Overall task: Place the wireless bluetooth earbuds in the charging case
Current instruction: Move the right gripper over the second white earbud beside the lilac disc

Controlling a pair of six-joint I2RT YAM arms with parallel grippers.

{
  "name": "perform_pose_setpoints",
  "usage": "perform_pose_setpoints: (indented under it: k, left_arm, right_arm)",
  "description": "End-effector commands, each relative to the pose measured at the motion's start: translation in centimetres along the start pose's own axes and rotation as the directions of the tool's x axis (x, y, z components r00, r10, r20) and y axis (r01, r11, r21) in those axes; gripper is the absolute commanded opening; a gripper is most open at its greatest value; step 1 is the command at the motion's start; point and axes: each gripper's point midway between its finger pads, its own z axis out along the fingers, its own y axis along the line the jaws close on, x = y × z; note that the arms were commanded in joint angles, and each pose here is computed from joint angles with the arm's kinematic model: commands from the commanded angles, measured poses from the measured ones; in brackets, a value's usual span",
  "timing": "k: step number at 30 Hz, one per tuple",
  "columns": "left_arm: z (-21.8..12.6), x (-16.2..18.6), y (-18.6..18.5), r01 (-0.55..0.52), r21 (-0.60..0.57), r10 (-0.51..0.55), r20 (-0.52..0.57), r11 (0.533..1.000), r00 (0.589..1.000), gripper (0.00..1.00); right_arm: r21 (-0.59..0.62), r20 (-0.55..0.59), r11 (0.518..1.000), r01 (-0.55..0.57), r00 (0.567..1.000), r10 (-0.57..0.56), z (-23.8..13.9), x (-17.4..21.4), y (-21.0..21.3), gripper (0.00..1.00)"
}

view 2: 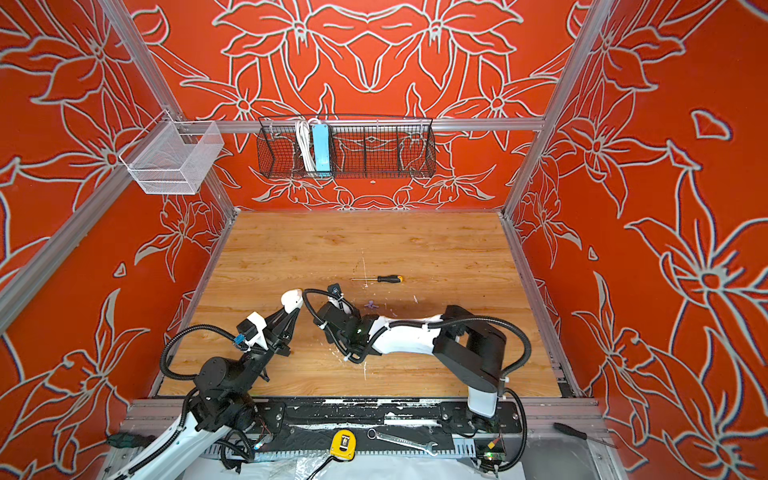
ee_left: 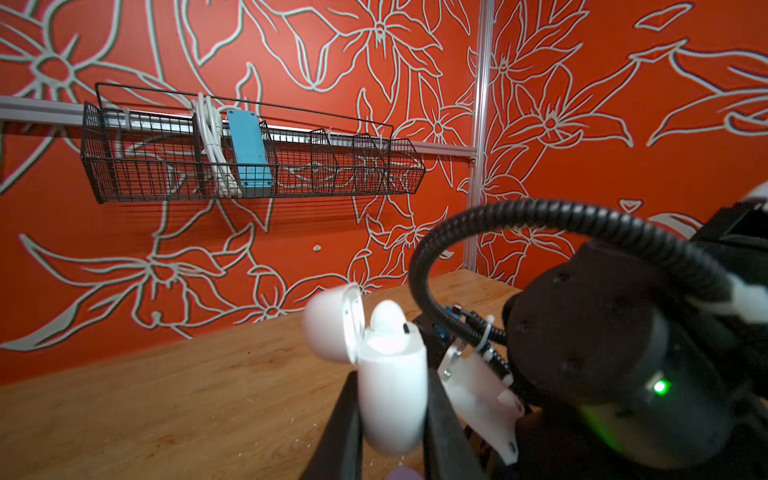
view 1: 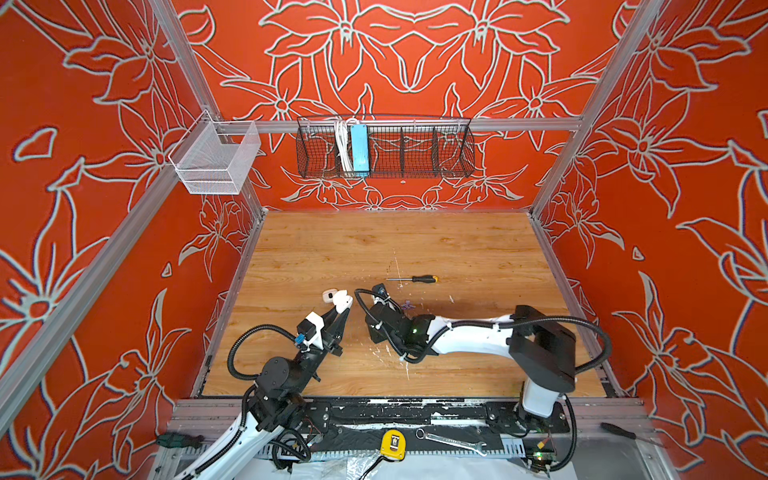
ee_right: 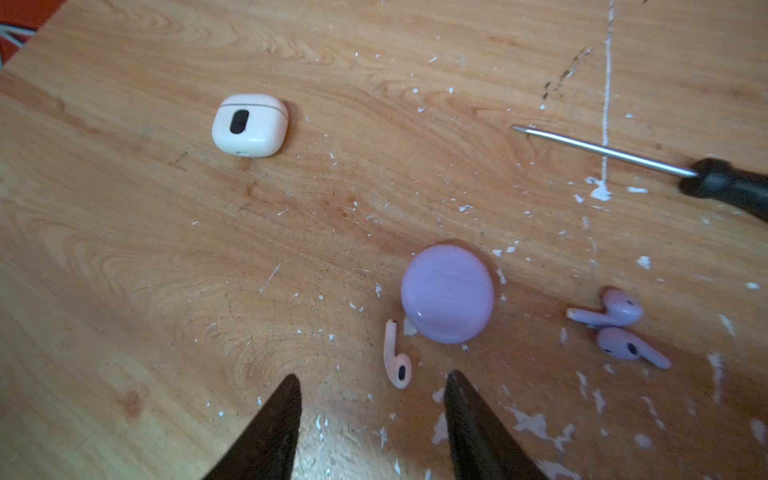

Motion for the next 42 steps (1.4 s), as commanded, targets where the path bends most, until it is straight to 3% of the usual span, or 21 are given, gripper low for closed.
perform_pose_setpoints:
  k: [1,11,19,22,27,42]
  left_arm:
    - [-0.1,0.8,0.5,0.008,-0.032,-0.009,-0.01,0.999,1.0,0.0]
    - [-0.1,0.7,0.6,0.01,-0.035,-0.011,-0.006,0.999,1.0,0.0]
    - [-0.1,0.7,0.6,0.014,-0.037,-0.014,-0.006,0.999,1.0,0.0]
    - [-0.1,0.6,0.6,0.015,-0.035,-0.016,-0.004,0.999,1.0,0.0]
    - [-0.1,0.7,0.7,0.014,-0.04,-0.014,-0.005,0.999,1.0,0.0]
    - [-0.1,0.7,0.8,0.012,-0.046,-0.012,-0.007,0.999,1.0,0.0]
  right_arm:
    - [0.016,-0.076,1.0,0.0,0.997,0.002,0.9,1.5,-0.4,0.56]
    - [0.076,-0.129,0.996,0.055,0.991,-0.045,2.9,2.9,-1.2,0.53]
    - [0.095,-0.166,0.994,0.062,0.985,-0.046,4.9,3.5,-1.9,0.46]
    - [0.106,-0.182,0.992,0.074,0.982,-0.054,5.2,3.8,-2.1,0.39]
    - [0.08,-0.203,0.994,0.078,0.977,-0.06,4.9,4.4,-1.7,0.27]
    - [-0.118,-0.211,0.962,0.247,0.94,-0.267,1.7,7.1,2.3,0.22]
